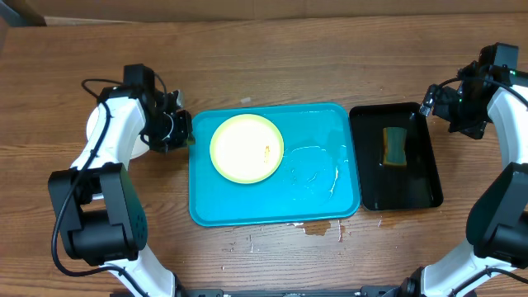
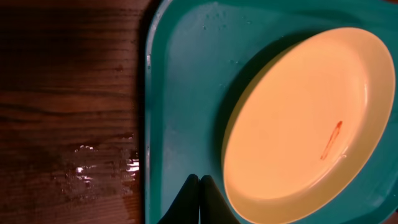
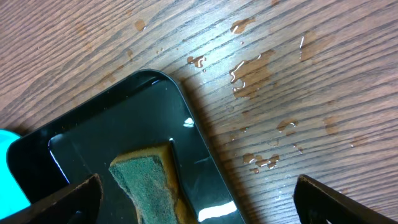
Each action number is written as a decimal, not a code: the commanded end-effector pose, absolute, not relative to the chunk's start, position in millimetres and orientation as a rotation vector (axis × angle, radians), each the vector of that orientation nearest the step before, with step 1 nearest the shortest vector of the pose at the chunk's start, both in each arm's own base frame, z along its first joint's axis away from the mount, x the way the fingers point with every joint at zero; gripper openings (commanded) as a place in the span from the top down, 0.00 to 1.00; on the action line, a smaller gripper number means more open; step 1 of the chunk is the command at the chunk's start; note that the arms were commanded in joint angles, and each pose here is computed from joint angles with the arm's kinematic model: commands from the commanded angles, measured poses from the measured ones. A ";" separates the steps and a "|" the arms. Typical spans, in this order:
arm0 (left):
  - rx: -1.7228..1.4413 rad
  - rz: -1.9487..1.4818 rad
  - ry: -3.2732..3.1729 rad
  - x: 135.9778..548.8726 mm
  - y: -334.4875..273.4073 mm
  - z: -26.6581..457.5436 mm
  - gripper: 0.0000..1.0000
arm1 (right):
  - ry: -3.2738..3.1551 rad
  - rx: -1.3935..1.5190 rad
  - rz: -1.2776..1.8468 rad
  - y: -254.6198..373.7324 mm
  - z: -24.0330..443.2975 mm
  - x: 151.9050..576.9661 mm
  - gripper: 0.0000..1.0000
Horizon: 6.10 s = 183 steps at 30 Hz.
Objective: Clean dirty plates on tray and stack at the side
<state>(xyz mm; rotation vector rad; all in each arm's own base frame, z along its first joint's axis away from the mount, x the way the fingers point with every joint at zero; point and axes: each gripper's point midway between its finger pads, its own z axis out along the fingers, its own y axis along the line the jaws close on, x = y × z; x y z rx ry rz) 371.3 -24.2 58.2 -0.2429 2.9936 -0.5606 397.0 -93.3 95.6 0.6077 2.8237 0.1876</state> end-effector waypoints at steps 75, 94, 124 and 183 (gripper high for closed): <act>-0.184 0.102 3.019 357.2 9.7 -0.1 0.89 | 2.786 0.597 0.189 -93.5 108.9 402.3 0.00; -0.158 -0.424 3.032 377.8 -49.8 79.0 0.66 | 2.746 0.543 0.485 -59.4 118.0 410.7 0.00; -0.140 -0.412 3.039 376.4 -53.5 78.6 0.62 | 2.867 1.001 -0.031 -119.2 27.5 333.4 0.96; -0.129 -0.138 2.927 403.5 -23.1 58.7 0.60 | 2.857 0.725 0.450 -63.7 116.9 380.0 0.59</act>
